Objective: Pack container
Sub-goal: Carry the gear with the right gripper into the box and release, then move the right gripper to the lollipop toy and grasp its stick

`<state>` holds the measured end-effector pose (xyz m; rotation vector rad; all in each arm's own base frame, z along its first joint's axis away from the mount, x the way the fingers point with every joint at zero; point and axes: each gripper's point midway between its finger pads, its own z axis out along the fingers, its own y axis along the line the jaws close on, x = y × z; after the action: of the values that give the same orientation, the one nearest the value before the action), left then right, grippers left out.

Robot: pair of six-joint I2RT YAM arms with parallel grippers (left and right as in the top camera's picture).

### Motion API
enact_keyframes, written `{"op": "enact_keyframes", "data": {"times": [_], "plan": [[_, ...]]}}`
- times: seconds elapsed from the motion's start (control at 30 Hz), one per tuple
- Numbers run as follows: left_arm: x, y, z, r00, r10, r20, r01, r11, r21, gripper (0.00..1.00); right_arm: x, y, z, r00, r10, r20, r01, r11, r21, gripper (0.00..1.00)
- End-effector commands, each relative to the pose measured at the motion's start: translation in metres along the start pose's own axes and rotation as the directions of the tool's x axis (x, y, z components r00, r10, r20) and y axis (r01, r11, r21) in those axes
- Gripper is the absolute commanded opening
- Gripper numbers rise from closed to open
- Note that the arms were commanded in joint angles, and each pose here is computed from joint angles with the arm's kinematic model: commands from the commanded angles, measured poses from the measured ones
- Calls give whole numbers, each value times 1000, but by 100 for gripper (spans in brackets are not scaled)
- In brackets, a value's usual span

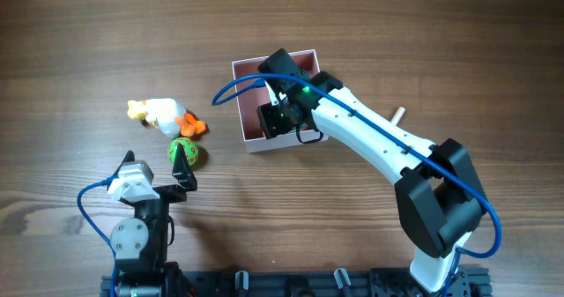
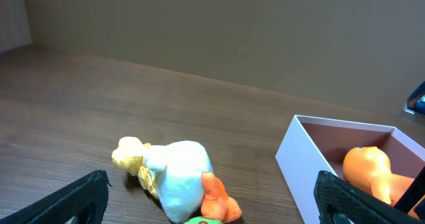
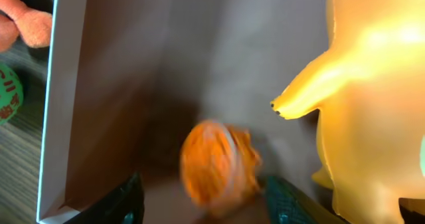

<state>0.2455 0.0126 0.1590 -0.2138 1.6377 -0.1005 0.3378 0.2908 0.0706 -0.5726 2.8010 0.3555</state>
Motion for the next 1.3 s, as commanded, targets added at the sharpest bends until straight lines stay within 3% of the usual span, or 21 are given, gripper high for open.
{"op": "enact_keyframes", "data": {"times": [0.0, 0.1, 0.27, 0.4, 0.47, 0.6, 0.73, 0.87, 1.13, 1.27], "plan": [[1, 2, 0, 1000, 23, 4, -23, 1000, -9, 100, 6, -6, 6, 1000, 3, -19, -2, 1000, 30, 63], [1, 2, 0, 1000, 23, 4, -23, 1000, -9, 100, 3, -6, 4, 1000, 2, -10, -2, 1000, 28, 62], [1, 2, 0, 1000, 23, 4, -23, 1000, -9, 100, -41, -12, -43, 992, 41, 116, -42, 999, 9, 62], [1, 2, 0, 1000, 23, 4, -23, 1000, -9, 100, -66, -79, -121, 945, 223, 238, -260, 956, 137, 61], [1, 2, 0, 1000, 23, 4, -23, 1000, -9, 100, -59, -125, -155, 898, 337, 283, -400, 893, 205, 61], [1, 2, 0, 1000, 23, 4, -23, 1000, -9, 100, -22, -196, -179, 801, 535, 270, -596, 756, 270, 62], [1, 2, 0, 1000, 23, 4, -23, 1000, -9, 100, 17, -256, -168, 701, 674, 233, -709, 626, 325, 62], [1, 2, 0, 1000, 23, 4, -23, 1000, -9, 100, 49, -277, -124, 623, 764, 167, -766, 553, 327, 62], [1, 2, 0, 1000, 23, 4, -23, 1000, -9, 100, 94, -272, -40, 561, 826, 60, -797, 519, 308, 60], [1, 2, 0, 1000, 23, 4, -23, 1000, -9, 100, 101, -272, -27, 538, 841, 57, -812, 498, 305, 60]]}}
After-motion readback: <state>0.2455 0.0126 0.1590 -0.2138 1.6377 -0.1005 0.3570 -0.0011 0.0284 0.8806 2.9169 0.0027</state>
